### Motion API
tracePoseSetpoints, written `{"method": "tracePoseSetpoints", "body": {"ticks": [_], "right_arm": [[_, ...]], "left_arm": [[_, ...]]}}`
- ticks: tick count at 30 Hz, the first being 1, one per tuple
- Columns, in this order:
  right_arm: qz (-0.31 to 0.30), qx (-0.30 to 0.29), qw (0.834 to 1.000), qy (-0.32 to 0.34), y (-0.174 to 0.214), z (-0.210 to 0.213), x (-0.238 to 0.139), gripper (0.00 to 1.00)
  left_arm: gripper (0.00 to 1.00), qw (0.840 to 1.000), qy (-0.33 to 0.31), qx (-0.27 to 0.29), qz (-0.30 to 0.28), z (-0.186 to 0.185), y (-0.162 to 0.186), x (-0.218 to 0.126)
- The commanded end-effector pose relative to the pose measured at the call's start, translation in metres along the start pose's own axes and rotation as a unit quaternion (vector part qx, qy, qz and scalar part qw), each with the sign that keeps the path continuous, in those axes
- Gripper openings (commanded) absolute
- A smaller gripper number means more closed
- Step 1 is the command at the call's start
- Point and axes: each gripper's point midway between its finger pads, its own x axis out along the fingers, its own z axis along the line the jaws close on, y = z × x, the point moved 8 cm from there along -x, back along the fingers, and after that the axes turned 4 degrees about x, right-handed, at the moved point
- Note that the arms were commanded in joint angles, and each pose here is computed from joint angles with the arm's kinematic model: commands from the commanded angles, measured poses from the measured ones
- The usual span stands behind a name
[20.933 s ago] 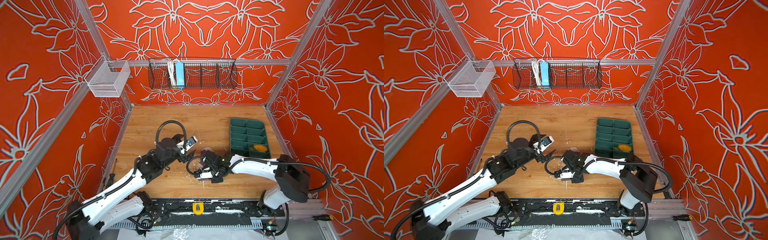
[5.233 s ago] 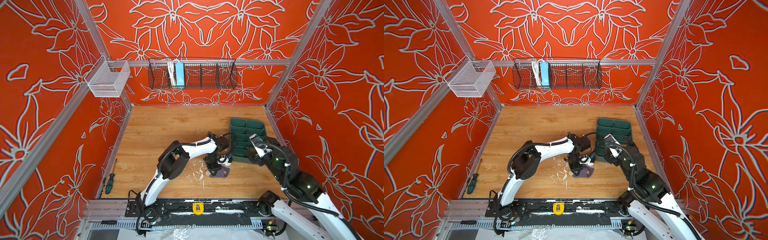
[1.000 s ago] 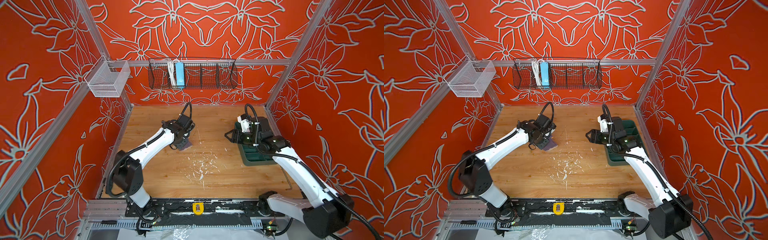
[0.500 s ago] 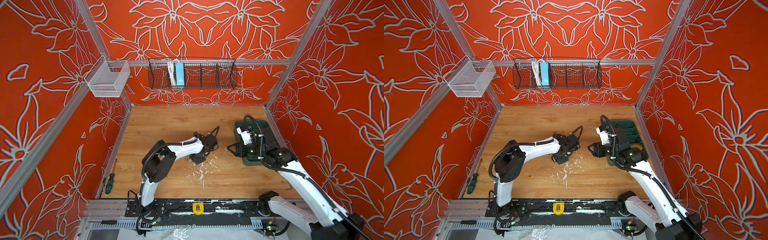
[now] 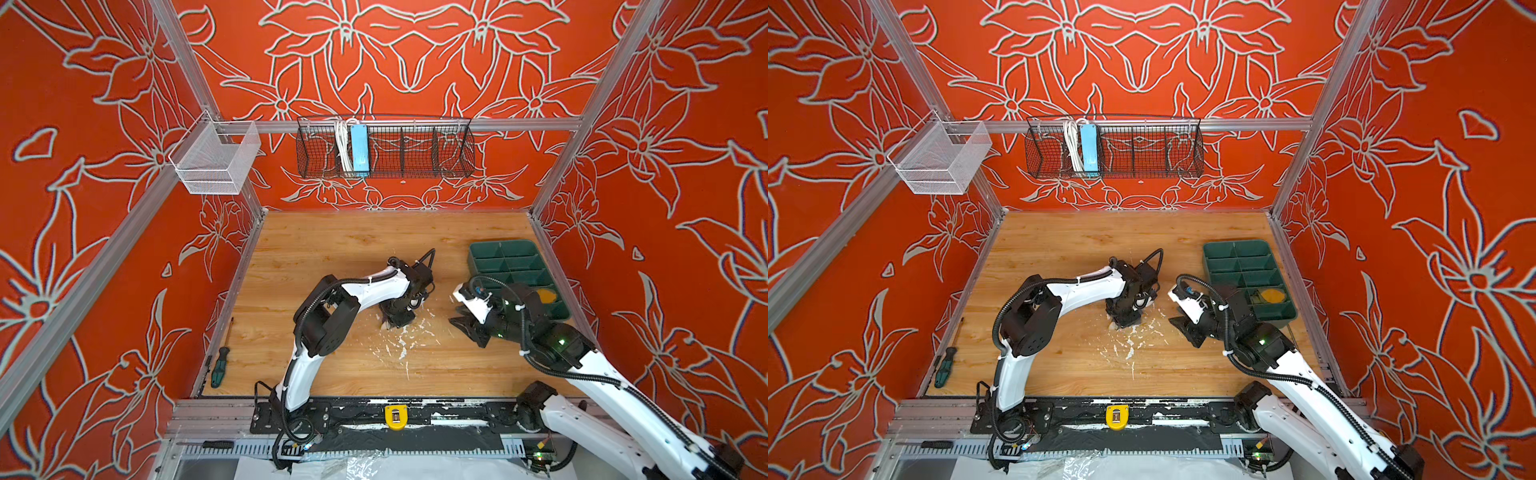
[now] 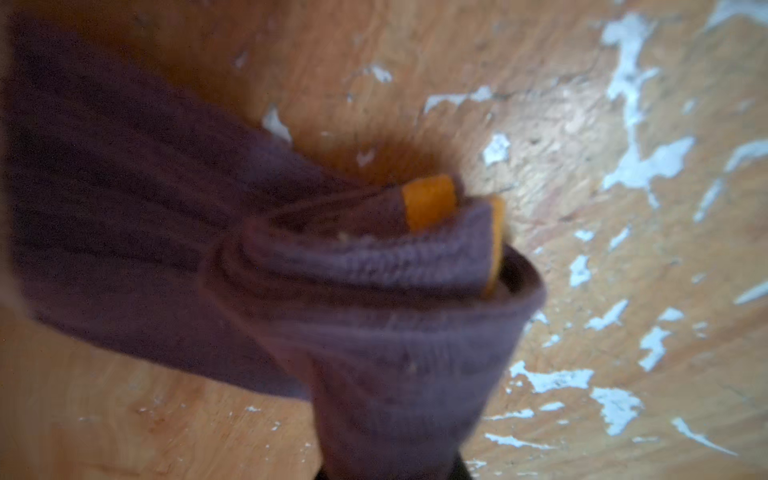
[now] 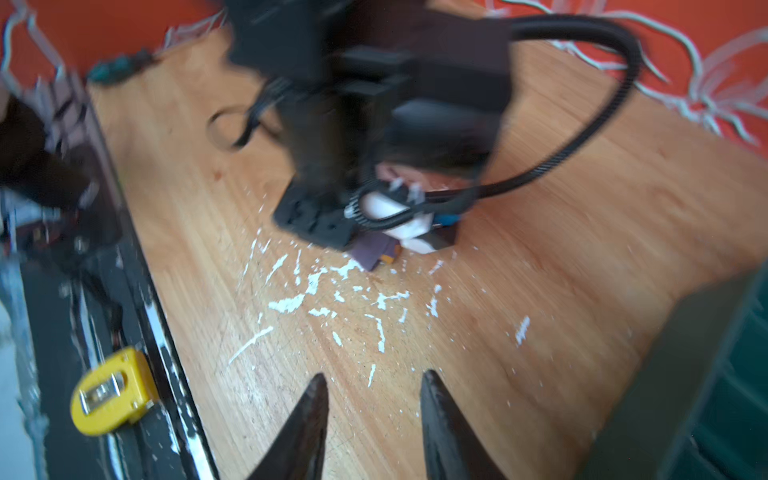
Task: Roll the socks
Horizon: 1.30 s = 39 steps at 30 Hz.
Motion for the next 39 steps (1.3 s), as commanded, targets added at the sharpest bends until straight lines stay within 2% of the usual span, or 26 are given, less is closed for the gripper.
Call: {"method": "tracePoseSetpoints", "body": {"ticks": [1, 5, 8, 13, 16, 24, 27, 30, 39], "right_arm": [[0.017, -0.181, 0.983, -0.038, 0.016, 0.018, 0.017, 0.39], [0.023, -0.295, 0.954, -0.038, 0.018, 0.037, 0.040, 0.43], [0.039, -0.355, 0.934, -0.025, 0.017, 0.043, 0.060, 0.45], [0.044, -0.383, 0.922, 0.027, 0.013, 0.032, 0.101, 0.46], [0.067, -0.396, 0.914, 0.053, 0.020, 0.025, 0.124, 0.46], [0.111, -0.410, 0.902, 0.082, 0.037, 0.004, 0.153, 0.48], [0.127, -0.416, 0.896, 0.089, 0.041, -0.004, 0.154, 0.56], [0.129, -0.408, 0.899, 0.094, 0.042, -0.012, 0.153, 0.63], [0.092, -0.382, 0.911, 0.124, 0.032, -0.019, 0.154, 0.60]], "left_arm": [[0.00, 0.978, 0.206, -0.002, 0.038, -0.036, -0.005, 0.073], [0.01, 0.969, 0.244, -0.017, 0.039, -0.033, -0.009, 0.079], [0.02, 0.967, 0.251, -0.024, 0.039, -0.027, -0.009, 0.085], [0.07, 0.966, 0.254, -0.022, 0.033, -0.025, -0.005, 0.090], [0.07, 0.967, 0.251, -0.024, 0.032, -0.025, -0.004, 0.091], [0.07, 0.969, 0.246, -0.021, 0.026, -0.024, -0.004, 0.090], [0.07, 0.969, 0.244, -0.019, 0.024, -0.023, -0.005, 0.088], [0.07, 0.969, 0.246, -0.018, 0.024, -0.023, -0.005, 0.088], [0.07, 0.968, 0.248, -0.021, 0.027, -0.024, -0.005, 0.091]]}}
